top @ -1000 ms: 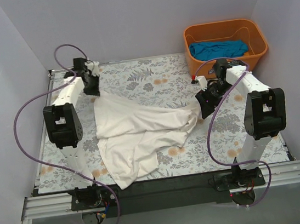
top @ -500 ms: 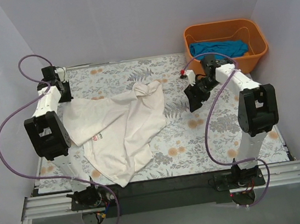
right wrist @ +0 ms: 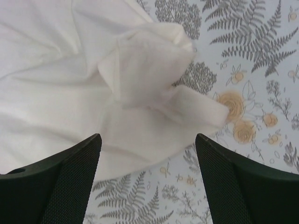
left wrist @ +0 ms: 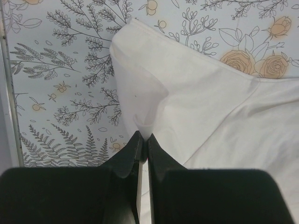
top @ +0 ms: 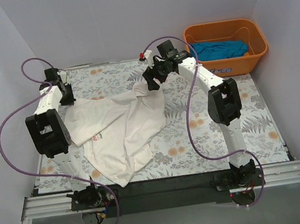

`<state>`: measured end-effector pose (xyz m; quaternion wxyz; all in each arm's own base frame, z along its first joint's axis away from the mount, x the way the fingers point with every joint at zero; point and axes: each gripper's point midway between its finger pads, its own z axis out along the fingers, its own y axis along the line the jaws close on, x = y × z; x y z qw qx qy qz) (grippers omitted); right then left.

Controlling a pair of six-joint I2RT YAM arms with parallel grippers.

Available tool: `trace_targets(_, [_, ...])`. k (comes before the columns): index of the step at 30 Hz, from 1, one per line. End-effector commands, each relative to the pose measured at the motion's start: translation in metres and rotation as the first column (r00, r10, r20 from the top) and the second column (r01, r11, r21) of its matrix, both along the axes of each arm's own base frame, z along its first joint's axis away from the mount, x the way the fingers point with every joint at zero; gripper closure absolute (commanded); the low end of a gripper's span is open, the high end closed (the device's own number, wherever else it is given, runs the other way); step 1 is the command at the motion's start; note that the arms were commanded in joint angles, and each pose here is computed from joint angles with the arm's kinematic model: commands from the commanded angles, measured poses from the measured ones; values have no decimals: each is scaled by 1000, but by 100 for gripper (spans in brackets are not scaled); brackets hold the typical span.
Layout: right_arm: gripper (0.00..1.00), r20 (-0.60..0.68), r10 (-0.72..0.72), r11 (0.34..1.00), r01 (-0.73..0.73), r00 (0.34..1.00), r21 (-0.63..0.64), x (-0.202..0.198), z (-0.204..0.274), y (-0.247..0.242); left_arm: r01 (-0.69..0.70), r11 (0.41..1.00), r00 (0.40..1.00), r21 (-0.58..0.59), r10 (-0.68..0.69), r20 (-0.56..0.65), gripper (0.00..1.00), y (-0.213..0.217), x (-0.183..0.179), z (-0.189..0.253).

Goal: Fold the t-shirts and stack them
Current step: Flatten the tshirt out

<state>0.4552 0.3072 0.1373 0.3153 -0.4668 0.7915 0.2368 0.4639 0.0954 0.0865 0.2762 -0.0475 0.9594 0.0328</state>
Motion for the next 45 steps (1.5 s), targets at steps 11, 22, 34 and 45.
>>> trace_targets(11, [7,92,48,991,-59,995,120,8,6,91,-17,999,999,-45,18,28,100,-7,-2,14])
trace_targets(22, [22,167,-115,992,103,979,77,45,-17,89,-14,999,999,-50,16,33,100,-8,0,15])
trace_targets(34, [79,226,-214,977,211,950,39,63,-7,56,-2,999,999,-39,4,37,100,-6,7,14])
trace_targets(45, [99,277,-281,958,253,919,133,78,63,11,30,998,988,-58,-20,152,100,3,39,50])
